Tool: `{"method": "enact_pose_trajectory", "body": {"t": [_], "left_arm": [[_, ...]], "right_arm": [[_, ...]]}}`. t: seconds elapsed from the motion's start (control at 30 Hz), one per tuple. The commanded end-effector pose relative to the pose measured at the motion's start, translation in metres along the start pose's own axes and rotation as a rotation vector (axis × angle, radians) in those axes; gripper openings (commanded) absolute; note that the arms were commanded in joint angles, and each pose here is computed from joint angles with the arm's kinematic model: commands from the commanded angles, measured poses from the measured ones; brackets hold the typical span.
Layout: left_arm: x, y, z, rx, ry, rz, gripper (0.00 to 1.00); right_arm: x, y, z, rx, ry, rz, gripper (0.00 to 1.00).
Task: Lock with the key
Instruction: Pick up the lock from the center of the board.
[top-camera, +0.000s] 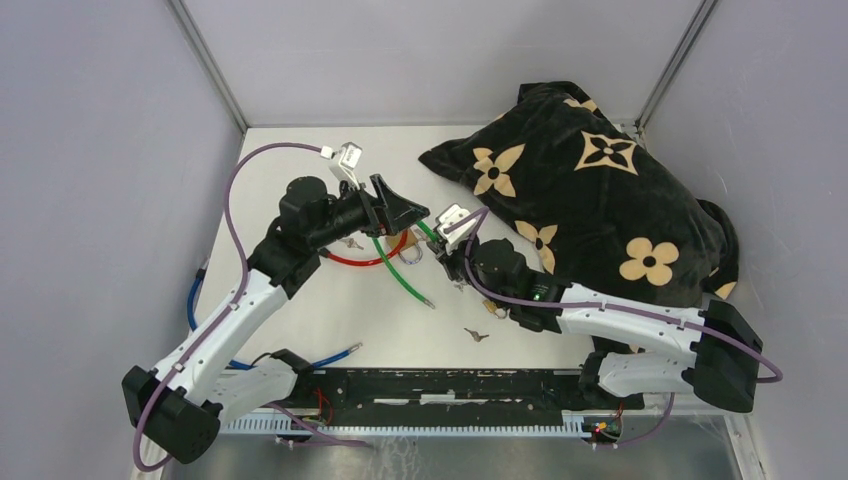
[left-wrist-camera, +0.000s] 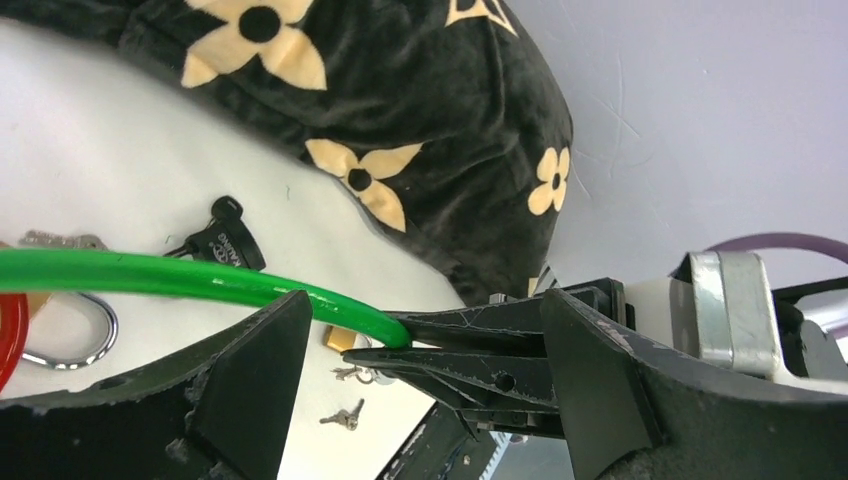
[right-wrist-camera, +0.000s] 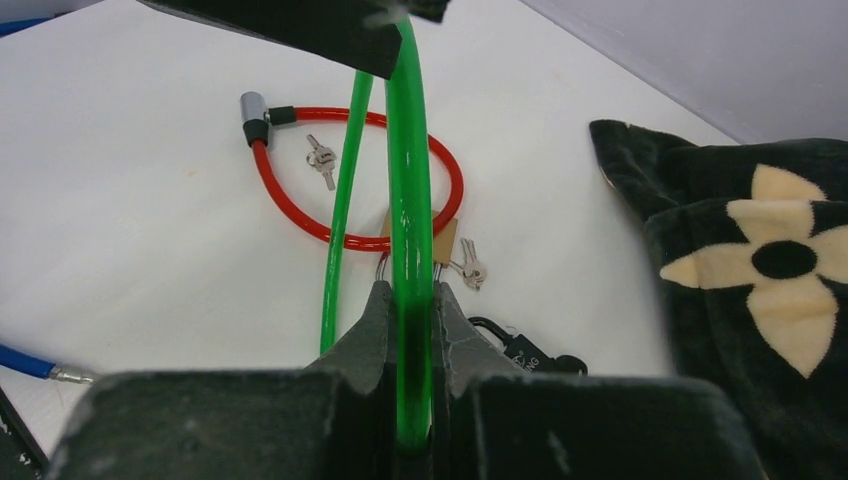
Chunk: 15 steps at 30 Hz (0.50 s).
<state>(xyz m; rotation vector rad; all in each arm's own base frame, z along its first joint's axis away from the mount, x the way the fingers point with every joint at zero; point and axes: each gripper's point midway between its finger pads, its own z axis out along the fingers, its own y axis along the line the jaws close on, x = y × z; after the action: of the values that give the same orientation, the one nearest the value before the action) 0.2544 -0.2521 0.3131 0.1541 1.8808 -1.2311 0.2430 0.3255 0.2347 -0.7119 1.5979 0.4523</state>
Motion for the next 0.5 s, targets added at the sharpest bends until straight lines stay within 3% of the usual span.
{"method": "enact_pose_trajectory", "body": {"t": [0.0,0.17,0.37,0.47], "left_arm": [[0.001,0.027,-0.001,-0.154,0.006,-0.127,0.9],[0.001,0.038,-0.003,-0.192,-0.004,-0.161,0.9],[-0.005,0.028,0.008,-0.114,-0.017,-0.185,0.92],[0.004,0.038,0.01,-0.149,0.003,-0.201,0.85]], "right_arm": [[-0.057,-0.008,-0.002,0.062,-0.179,0.039,0.0],[-0.064,-0.008,0.001,0.063,-0.192,0.021,0.0],[-0.06,0.017,0.008,-0.042,-0.201,-0.003,0.0],[-0.063,0.028,0.007,-0.094,-0.22,-0.03,0.0]]}}
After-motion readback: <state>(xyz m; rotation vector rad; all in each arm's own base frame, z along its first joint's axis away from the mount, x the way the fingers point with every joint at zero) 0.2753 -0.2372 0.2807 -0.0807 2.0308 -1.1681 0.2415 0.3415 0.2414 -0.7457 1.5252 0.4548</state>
